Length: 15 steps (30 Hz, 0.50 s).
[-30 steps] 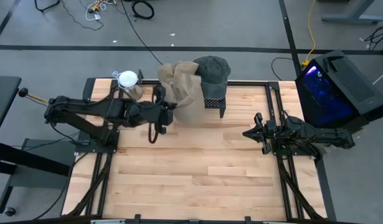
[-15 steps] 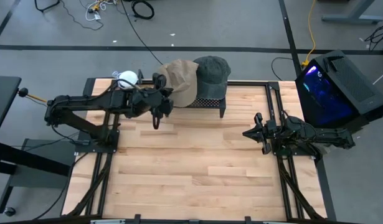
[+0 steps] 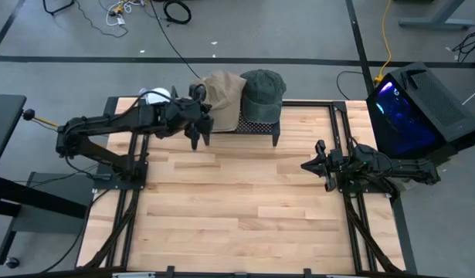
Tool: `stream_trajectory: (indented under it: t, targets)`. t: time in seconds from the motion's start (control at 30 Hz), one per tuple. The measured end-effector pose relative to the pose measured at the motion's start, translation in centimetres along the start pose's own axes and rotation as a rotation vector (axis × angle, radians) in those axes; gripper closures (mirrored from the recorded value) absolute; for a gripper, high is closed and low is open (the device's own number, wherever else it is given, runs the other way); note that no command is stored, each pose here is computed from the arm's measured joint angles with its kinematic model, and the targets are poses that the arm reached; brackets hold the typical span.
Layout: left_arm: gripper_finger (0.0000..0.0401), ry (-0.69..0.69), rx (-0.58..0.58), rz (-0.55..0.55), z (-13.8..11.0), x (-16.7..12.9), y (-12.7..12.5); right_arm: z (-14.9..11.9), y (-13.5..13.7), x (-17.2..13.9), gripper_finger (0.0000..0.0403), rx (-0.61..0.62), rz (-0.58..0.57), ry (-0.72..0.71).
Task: Pick & Place hat
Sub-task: Stack the brown cap on the other brown cap on the shelf
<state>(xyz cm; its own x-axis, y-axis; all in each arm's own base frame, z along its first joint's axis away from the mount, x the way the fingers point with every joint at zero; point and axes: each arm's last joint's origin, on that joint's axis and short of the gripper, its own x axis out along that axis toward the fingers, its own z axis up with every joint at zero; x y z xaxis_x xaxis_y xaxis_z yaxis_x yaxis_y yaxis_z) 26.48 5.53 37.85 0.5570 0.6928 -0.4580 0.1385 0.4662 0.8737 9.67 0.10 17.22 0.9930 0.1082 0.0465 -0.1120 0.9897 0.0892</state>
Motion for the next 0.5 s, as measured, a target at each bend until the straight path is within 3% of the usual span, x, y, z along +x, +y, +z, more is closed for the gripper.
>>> stream_trajectory:
  t: [0.5]
  targets:
    - [0.0399,0.025,-0.032,-0.045,-1.5,2.2,0.6,0.0,0.0,0.0,0.0378,0.000,0.000,0.000]
